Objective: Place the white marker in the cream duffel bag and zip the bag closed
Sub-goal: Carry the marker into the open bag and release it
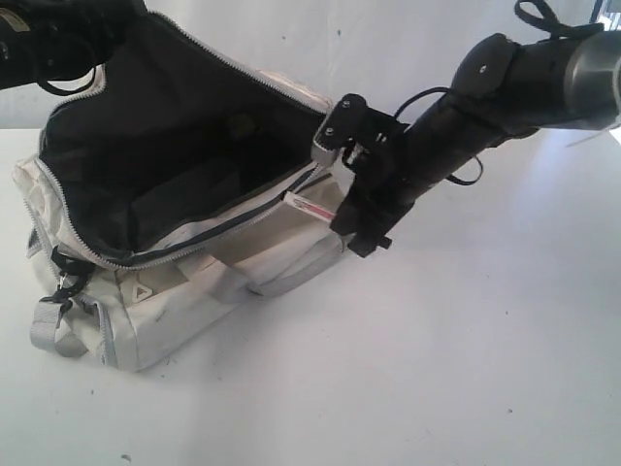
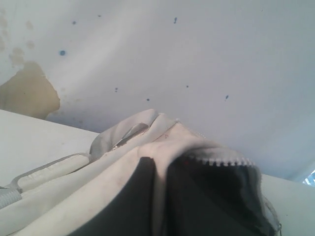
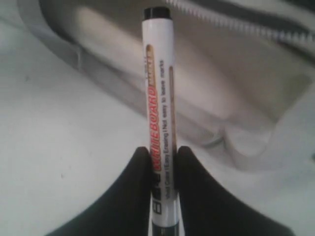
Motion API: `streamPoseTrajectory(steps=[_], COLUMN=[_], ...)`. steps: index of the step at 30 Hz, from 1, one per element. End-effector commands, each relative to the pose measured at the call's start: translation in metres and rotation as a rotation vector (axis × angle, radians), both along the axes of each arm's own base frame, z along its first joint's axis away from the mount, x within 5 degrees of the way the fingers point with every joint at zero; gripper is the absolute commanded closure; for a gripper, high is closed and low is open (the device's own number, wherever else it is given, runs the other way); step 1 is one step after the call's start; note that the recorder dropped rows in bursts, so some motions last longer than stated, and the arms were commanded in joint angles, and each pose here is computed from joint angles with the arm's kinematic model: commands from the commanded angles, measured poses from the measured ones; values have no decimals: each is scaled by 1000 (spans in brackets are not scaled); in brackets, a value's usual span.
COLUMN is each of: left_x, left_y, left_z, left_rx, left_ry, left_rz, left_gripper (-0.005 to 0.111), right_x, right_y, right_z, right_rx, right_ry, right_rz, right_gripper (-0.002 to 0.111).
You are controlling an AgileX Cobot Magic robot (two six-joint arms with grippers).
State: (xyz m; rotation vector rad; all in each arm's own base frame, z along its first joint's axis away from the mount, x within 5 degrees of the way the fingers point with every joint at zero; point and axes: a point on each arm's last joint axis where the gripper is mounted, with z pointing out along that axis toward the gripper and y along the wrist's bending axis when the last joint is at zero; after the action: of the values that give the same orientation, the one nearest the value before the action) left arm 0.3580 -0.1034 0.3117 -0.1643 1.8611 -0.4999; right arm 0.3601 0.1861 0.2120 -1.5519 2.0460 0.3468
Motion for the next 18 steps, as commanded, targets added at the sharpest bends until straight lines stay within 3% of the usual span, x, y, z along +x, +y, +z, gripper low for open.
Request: streamPoseTrajectory(steps=[1,10,18], left_x=[1,1,1], left_y=[2,2,2], left_z=[9,9,10], left_rx=[-24,-24,-27], left_ry=[-52,-50,-62], left_rz=[13,13,15], left_gripper=[107,107,107], right_x=[-6,-1,5], right_y=[33,72,100], right_z=[10,27,5], right_rx=[64,170,135], right_ry=[-158,-453,-552], right_rz=[55,-135,-135], right_gripper=[108,108,108])
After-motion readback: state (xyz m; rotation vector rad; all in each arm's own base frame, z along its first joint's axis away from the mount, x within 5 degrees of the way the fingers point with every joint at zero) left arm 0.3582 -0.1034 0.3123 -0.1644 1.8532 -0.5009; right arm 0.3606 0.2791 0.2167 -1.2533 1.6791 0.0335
